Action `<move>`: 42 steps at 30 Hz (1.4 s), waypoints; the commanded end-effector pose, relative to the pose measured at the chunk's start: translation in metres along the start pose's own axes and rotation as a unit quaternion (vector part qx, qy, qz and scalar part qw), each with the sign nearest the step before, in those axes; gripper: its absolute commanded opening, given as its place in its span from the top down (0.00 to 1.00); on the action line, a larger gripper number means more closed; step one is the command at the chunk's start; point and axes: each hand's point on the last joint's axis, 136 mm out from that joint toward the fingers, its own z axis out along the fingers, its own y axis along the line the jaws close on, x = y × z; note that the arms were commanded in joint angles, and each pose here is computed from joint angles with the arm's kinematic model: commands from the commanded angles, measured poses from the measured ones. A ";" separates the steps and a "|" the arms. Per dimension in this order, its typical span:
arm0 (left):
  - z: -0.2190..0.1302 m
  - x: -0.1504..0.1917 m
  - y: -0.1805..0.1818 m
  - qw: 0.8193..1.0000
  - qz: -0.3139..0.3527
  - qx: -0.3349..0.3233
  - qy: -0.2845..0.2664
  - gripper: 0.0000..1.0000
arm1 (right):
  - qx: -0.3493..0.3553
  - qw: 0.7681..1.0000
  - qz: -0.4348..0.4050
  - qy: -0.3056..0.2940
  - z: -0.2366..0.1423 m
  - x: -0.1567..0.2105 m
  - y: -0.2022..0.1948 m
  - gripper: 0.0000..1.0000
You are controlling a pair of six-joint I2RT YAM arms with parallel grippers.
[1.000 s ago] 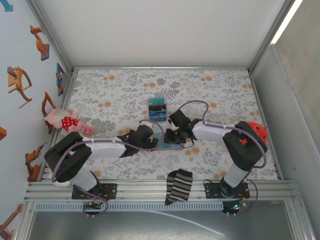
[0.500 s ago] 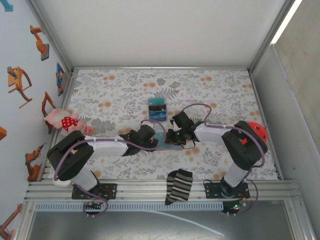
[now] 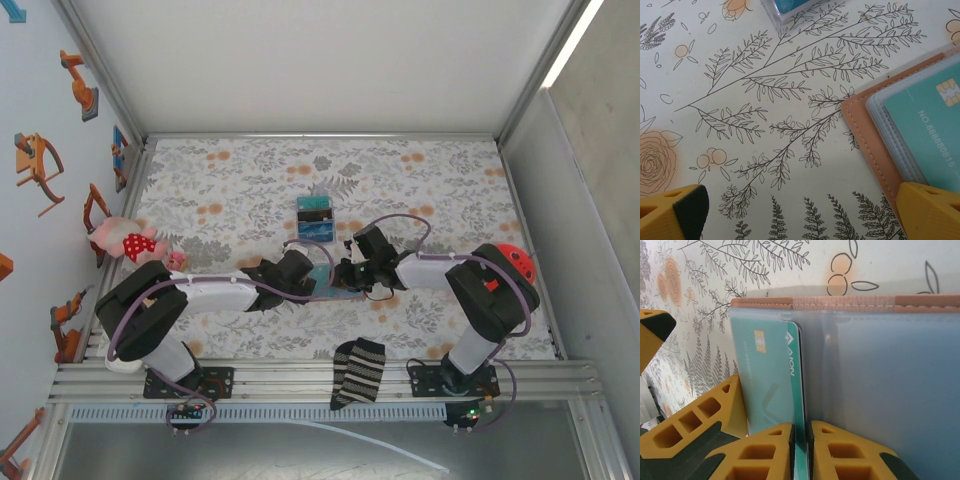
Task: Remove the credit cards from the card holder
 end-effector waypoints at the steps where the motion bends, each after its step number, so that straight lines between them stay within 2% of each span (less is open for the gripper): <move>1: 0.000 0.000 -0.006 1.000 0.015 0.001 0.008 0.03 | -0.045 0.999 -0.011 -0.008 -0.007 -0.003 0.021 0.86; 9: -0.002 -0.001 -0.005 1.000 0.016 -0.004 0.006 0.03 | -0.039 0.999 -0.009 -0.013 -0.008 -0.003 0.017 0.92; 21: -0.001 0.003 0.000 1.000 0.016 -0.018 0.008 0.03 | 0.010 1.000 0.005 -0.028 -0.018 -0.006 -0.009 1.00; 31: -0.004 -0.004 0.002 1.000 0.021 -0.022 -0.003 0.03 | 0.037 0.999 -0.011 -0.028 -0.025 -0.010 -0.011 1.00; 42: -0.019 -0.035 0.002 0.998 0.020 -0.018 -0.055 0.03 | 0.065 0.997 -0.026 -0.017 -0.032 -0.010 -0.013 1.00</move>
